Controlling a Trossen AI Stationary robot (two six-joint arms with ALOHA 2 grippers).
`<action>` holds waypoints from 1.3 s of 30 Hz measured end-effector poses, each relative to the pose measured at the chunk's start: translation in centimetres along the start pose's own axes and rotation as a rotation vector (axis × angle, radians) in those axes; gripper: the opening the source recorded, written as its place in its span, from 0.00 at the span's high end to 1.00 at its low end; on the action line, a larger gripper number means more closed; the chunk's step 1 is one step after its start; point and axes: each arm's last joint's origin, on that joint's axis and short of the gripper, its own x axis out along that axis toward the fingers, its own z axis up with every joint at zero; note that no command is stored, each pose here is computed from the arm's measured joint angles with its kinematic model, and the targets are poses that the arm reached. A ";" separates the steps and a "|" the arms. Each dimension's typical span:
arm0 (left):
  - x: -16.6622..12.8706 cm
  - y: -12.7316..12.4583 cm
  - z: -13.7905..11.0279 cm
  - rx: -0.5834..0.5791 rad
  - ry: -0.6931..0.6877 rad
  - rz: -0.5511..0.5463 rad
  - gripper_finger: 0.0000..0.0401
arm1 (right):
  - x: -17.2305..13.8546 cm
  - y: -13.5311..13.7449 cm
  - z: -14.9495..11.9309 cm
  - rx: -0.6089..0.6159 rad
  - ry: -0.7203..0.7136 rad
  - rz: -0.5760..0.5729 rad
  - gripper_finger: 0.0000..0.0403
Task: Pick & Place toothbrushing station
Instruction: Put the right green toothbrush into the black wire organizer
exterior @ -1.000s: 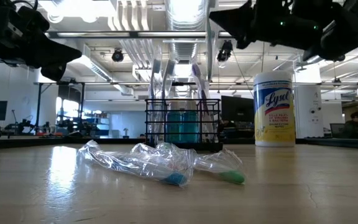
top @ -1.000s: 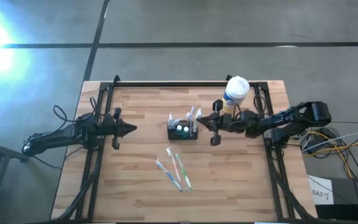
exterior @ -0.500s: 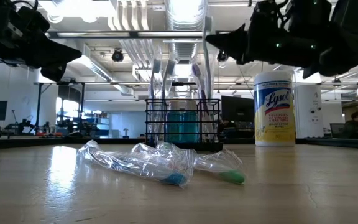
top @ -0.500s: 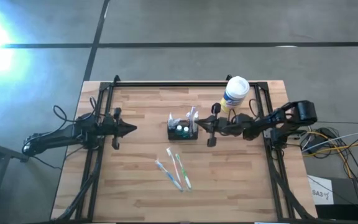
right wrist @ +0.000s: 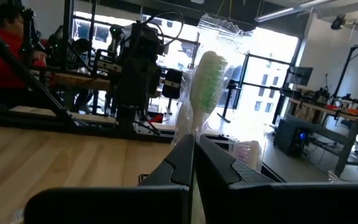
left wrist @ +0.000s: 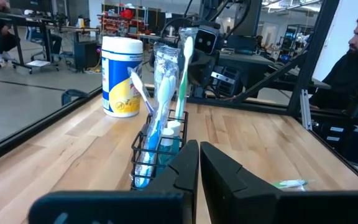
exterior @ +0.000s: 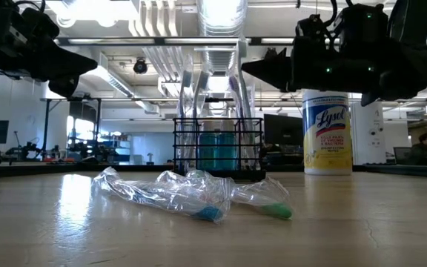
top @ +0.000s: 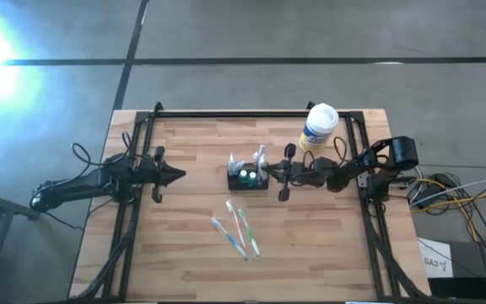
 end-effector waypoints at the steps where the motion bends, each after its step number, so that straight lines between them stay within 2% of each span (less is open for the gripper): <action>1: 0.0 0.0 0.0 0.000 0.000 0.000 0.95 | 0.0 0.0 0.0 0.000 0.003 0.000 0.98; 17: 0.0 0.0 0.0 0.000 0.000 0.000 0.95 | -1.3 0.1 -1.0 0.041 0.059 0.010 0.98; 39: 0.1 0.0 -0.3 0.000 0.009 0.001 0.95 | -0.1 0.0 -1.1 0.036 0.125 -0.039 0.98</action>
